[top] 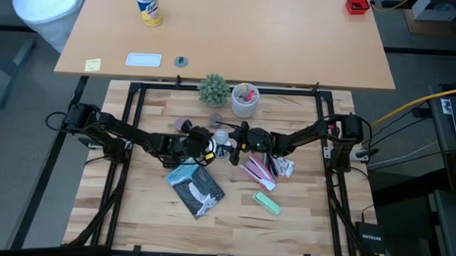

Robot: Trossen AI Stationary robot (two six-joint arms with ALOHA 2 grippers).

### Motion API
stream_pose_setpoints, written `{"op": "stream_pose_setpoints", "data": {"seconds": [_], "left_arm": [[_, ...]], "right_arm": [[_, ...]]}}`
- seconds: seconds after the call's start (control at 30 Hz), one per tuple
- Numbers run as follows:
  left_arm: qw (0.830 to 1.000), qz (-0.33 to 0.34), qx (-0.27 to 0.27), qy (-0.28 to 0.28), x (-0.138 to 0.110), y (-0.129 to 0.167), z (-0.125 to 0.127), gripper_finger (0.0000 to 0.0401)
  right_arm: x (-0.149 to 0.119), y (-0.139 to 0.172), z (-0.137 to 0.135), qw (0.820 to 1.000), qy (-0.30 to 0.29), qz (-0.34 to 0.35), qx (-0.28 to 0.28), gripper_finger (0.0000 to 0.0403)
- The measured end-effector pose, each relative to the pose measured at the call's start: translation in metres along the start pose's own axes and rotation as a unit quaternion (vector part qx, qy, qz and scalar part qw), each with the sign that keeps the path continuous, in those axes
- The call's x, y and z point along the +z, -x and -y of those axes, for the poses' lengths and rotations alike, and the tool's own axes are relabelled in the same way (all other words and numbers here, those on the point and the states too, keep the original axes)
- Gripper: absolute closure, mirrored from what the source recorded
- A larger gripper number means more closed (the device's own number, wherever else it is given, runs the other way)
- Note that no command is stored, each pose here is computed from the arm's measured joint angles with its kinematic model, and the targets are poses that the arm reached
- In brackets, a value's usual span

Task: Screw lightbulb
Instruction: Remove the lightbulb from the lamp

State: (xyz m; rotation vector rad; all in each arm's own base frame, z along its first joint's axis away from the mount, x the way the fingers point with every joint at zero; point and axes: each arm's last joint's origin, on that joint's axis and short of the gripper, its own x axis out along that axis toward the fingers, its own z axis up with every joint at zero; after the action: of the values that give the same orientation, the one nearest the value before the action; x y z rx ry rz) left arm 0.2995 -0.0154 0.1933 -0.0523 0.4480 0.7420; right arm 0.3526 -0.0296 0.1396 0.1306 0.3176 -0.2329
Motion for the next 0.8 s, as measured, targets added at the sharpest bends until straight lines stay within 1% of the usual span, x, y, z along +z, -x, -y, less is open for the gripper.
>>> {"op": "stream_pose_setpoints", "data": {"seconds": [0.13, 0.27, 0.4, 0.53, 0.67, 0.8], "left_arm": [[1.000, -0.001, -0.020, -0.006, -0.0021, 0.0057, 0.0062, 0.0401], [1.000, -0.001, -0.026, -0.004, -0.0029, 0.0083, 0.0088, 0.0401], [0.999, -0.005, -0.038, 0.007, -0.0029, 0.0084, 0.0096, 0.0401], [0.999, -0.007, -0.045, 0.006, -0.0034, 0.0092, 0.0106, 0.0401], [0.999, -0.008, -0.045, 0.002, -0.0036, 0.0092, 0.0106, 0.0401], [0.998, -0.022, -0.054, 0.005, -0.0060, 0.0093, 0.0104, 0.0401]], "right_arm": [[-0.0002, 0.0000, 0.0000, 1.000, 0.000, -0.001, 0.000, 0.0175], [-0.0002, 0.0000, 0.0000, 1.000, 0.003, -0.001, 0.000, 0.0175], [-0.0001, 0.0000, 0.0000, 1.000, 0.028, 0.000, 0.000, 0.0175], [-0.0001, 0.0000, -0.0002, 0.999, 0.049, -0.001, 0.003, 0.0179], [-0.0003, 0.0000, -0.0010, 0.998, 0.055, -0.003, 0.022, 0.0206], [-0.0005, -0.0001, -0.0011, 0.997, 0.075, -0.003, 0.023, 0.0241]]}}
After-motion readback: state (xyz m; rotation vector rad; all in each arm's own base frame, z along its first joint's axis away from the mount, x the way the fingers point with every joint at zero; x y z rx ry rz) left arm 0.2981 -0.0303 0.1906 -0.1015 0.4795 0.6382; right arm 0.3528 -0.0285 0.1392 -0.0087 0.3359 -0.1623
